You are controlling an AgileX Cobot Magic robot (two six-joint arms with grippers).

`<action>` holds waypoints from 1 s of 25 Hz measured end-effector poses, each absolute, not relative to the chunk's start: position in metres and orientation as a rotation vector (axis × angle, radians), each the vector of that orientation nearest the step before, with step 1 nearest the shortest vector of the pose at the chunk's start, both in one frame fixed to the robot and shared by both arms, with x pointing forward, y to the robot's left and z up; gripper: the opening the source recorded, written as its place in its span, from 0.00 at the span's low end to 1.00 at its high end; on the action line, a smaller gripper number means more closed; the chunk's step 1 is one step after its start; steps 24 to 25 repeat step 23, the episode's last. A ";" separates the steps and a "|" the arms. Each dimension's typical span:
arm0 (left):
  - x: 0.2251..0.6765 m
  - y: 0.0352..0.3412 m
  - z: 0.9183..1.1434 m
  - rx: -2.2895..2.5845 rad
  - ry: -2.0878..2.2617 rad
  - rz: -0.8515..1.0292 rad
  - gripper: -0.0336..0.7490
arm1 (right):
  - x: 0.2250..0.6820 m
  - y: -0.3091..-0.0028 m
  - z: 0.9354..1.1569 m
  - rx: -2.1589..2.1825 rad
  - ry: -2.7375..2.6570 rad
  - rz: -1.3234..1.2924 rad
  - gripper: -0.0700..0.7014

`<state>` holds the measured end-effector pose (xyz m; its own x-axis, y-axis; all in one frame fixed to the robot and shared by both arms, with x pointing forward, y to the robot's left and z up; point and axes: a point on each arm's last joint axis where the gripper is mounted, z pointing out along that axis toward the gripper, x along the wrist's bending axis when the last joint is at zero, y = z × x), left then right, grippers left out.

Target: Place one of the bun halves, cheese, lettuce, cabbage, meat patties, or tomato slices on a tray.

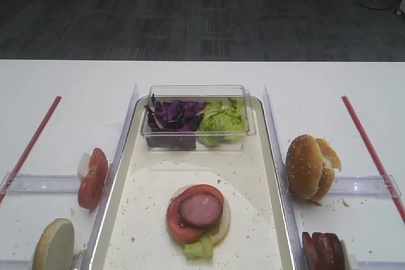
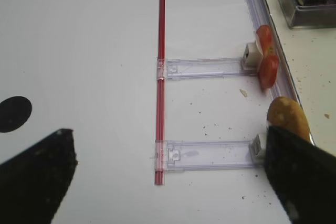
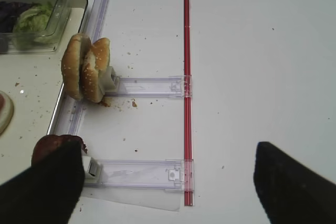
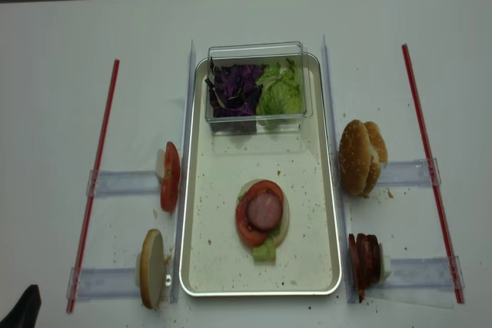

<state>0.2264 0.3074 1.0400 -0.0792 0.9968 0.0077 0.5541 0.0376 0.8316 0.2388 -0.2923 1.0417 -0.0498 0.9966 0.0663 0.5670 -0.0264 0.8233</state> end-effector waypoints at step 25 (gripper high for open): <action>0.226 0.307 1.040 1.578 1.702 0.918 0.90 | 0.239 -0.292 1.042 1.647 1.672 0.950 0.96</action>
